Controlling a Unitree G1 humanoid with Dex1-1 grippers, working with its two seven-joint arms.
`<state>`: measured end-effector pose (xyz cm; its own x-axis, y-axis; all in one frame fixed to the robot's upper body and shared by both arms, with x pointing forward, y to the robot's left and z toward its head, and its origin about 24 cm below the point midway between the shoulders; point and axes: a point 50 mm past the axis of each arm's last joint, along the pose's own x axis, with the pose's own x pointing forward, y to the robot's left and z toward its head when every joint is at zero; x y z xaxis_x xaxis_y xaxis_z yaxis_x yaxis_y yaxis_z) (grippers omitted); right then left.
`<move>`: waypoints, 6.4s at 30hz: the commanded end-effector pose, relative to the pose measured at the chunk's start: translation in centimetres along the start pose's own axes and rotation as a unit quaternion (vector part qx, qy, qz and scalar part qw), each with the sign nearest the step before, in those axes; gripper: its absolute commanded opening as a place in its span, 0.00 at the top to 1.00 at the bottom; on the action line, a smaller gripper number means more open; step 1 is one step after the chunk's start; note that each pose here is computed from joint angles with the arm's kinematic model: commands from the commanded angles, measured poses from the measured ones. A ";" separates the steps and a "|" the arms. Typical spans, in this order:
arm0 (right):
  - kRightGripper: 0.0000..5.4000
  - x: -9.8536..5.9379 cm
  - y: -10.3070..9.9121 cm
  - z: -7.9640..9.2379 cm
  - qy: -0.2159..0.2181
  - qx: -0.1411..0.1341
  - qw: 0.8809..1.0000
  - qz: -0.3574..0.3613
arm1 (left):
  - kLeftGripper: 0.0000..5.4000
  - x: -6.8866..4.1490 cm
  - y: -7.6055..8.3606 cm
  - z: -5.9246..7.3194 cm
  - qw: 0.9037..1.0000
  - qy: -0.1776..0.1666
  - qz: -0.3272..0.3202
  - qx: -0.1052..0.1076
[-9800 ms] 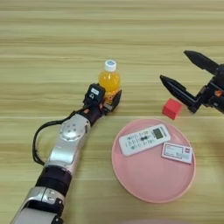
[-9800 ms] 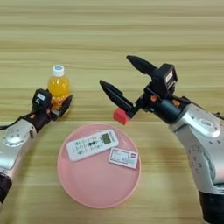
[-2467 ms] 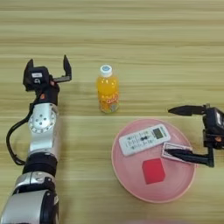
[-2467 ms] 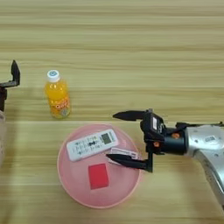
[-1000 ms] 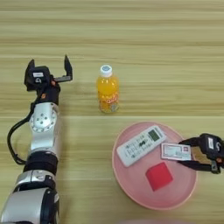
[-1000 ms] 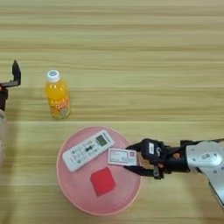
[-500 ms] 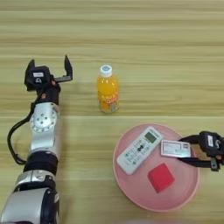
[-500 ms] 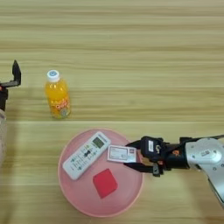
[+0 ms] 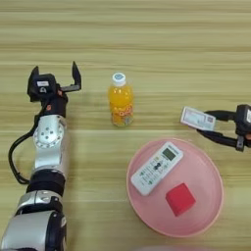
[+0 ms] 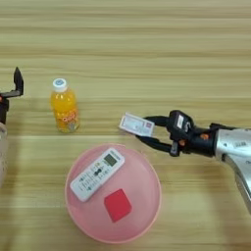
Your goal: Move the objects on the table
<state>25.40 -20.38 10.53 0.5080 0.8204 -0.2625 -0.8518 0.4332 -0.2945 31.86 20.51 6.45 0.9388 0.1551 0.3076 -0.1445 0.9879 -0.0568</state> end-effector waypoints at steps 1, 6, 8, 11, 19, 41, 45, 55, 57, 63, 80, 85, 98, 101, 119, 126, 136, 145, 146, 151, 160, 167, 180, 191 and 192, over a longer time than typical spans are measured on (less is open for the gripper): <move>0.61 0.5 -1.2 -0.7 0.022 0.025 0.998 -0.046 | 0.00 0.3 -0.4 0.2 1.000 -0.007 -0.003 -0.002; 0.61 1.3 -1.1 -2.8 0.055 0.062 0.994 -0.067 | 0.00 0.3 -0.3 0.3 1.000 -0.007 -0.003 -0.002; 0.61 1.6 -1.1 -3.6 0.067 0.070 0.992 -0.076 | 0.00 0.3 -0.3 0.3 1.000 -0.008 -0.003 -0.002; 0.61 2.0 -0.9 -4.6 0.079 0.087 0.990 -0.081 | 0.00 0.3 -0.2 0.3 1.000 -0.008 -0.003 -0.002; 0.61 2.6 -0.5 -6.8 0.104 0.110 0.985 -0.087 | 0.00 0.3 -0.2 0.3 1.000 -0.009 -0.003 -0.002; 0.25 1.9 -2.4 -4.4 0.012 0.095 0.988 -0.118 | 0.00 0.4 -0.3 0.2 1.000 -0.006 -0.004 -0.004; 0.17 1.5 -3.3 -2.5 -0.052 0.089 0.984 -0.142 | 0.00 0.4 -0.2 0.1 1.000 -0.005 -0.003 -0.004; 0.01 1.0 -4.9 -0.4 -0.172 0.070 0.948 -0.259 | 0.00 0.5 0.0 0.1 1.000 -0.005 -0.002 -0.004; 0.01 1.0 -5.0 -0.5 -0.184 0.057 0.934 -0.301 | 0.00 0.4 0.1 0.0 1.000 -0.005 -0.002 -0.004; 0.01 1.1 -4.8 -1.2 -0.197 0.031 0.904 -0.379 | 0.00 0.4 0.4 0.0 1.000 -0.003 0.000 -0.008; 0.01 -1.1 -5.8 -6.3 -0.178 0.107 0.806 -0.554 | 0.00 -0.4 0.9 1.3 0.999 -0.041 -0.021 0.011; 0.01 -1.1 -5.6 -6.3 -0.176 0.101 0.806 -0.556 | 0.00 -1.1 1.1 3.5 0.995 -0.092 -0.034 0.009; 0.01 -0.7 -5.4 -6.2 -0.169 0.090 0.810 -0.555 | 0.00 -3.7 -4.6 6.8 0.962 -0.081 -0.249 -0.080; 0.01 -0.8 -5.4 -6.3 -0.169 0.095 0.808 -0.557 | 0.00 -4.9 -6.2 6.3 0.946 -0.054 -0.311 -0.075; 0.01 -0.6 -5.1 -6.3 -0.167 0.083 0.810 -0.556 | 0.00 -6.2 -8.3 1.7 0.930 0.064 -0.360 -0.044; 0.01 -0.5 -5.2 -6.3 -0.165 0.085 0.811 -0.555 | 0.00 -6.0 -8.5 1.5 0.932 0.055 -0.357 -0.036; 0.01 -0.6 -5.4 -6.3 -0.164 0.084 0.811 -0.555 | 0.00 -5.6 -8.8 3.4 0.935 -0.007 -0.350 -0.055; 0.01 -0.8 -5.4 -6.3 -0.163 0.084 0.811 -0.555 | 0.00 -5.7 -8.7 4.1 0.937 -0.023 -0.344 -0.060; 0.01 -0.8 -5.4 -6.3 -0.164 0.084 0.811 -0.555 | 0.00 -5.7 -8.7 4.1 0.937 -0.023 -0.344 -0.060; 0.01 -0.9 -5.5 -6.4 -0.164 0.084 0.810 -0.556 | 0.00 -5.2 -8.4 3.5 0.943 -0.001 -0.328 -0.054; 0.01 -0.9 -5.5 -6.4 -0.165 0.084 0.810 -0.556 | 0.00 -4.2 -7.7 2.1 0.959 0.029 -0.281 -0.035; 0.01 -0.9 -5.5 -6.3 -0.167 0.084 0.810 -0.556 | 0.00 -3.9 -7.7 1.7 0.960 0.044 -0.274 -0.026; 0.00 -0.8 -5.5 -6.3 -0.168 0.085 0.809 -0.556 | 0.13 -4.7 -8.4 0.1 0.941 0.110 -0.319 -0.025; 0.00 -0.7 -5.5 -6.3 -0.169 0.086 0.809 -0.557 | 0.33 -4.8 -8.3 -0.3 0.939 0.123 -0.321 -0.023; 0.00 -0.7 -5.4 -6.3 -0.168 0.086 0.809 -0.557 | 0.34 -4.8 -8.2 -0.4 0.938 0.124 -0.321 -0.023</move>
<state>30.12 -25.81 6.06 0.9390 -0.0737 0.3359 0.0921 0.9950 -0.0389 28.61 11.68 5.40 0.8753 -0.4756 0.0874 0.4755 0.8794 0.0233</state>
